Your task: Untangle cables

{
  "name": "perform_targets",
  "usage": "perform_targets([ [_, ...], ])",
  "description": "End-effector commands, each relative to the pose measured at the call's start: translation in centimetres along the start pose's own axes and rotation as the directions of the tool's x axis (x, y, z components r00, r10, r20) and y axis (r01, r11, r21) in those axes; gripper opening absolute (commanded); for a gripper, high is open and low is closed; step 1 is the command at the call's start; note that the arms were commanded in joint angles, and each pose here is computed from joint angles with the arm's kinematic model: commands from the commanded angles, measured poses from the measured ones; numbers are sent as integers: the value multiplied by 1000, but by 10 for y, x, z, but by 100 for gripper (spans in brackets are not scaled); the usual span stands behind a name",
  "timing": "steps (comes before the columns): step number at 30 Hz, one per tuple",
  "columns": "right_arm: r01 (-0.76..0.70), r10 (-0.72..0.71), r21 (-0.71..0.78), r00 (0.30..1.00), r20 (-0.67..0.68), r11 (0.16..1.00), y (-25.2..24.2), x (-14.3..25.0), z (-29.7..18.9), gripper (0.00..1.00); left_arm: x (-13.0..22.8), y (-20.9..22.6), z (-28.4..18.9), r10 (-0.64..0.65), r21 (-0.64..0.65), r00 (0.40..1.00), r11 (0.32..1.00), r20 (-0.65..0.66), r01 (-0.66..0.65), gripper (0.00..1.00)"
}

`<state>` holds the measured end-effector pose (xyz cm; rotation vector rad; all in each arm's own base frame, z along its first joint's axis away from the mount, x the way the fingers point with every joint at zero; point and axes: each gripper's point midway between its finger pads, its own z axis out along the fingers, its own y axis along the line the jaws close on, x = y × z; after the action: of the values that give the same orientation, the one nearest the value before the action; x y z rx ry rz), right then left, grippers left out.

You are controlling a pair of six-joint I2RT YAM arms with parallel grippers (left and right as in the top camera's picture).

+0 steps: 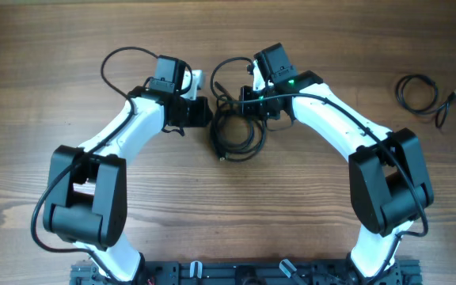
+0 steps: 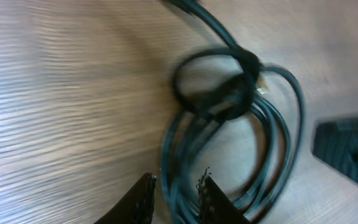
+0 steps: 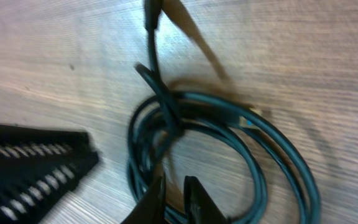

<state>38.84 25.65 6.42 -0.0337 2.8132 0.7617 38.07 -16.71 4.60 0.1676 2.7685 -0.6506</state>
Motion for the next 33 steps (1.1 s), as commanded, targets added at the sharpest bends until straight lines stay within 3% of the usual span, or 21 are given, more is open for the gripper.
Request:
perform_targets([
  [1, -11, 13, -50, 999, 36, 999, 17, -10, -8, 12, 16, -8, 13, 83, 85, 995, 993, -62, -78, 30],
  [3, 4, -2, -48, 999, 44, 999, 18, -11, -7, 14, 18, -4, 22, 69, 83, 995, 995, -73, -63, 33],
  [7, 174, -174, 7, 979, 104, 985, 26, -16, 7, 18, 17, -2, 27, 67, 81, 995, 995, -70, -61, 31],
  [10, 240, -245, 58, 963, 111, 969, 22, -16, 18, 18, 12, 15, 29, -10, -16, 999, 1000, -50, 9, 26],
  [15, 251, -272, 131, 945, 184, 959, 13, -35, 25, 19, 14, 27, 39, -52, -67, 997, 997, -53, 49, 27],
  [33, 250, -264, 141, 960, 94, 958, -7, -17, 60, 18, 11, 27, 41, -48, -64, 998, 997, -44, 46, 28],
])
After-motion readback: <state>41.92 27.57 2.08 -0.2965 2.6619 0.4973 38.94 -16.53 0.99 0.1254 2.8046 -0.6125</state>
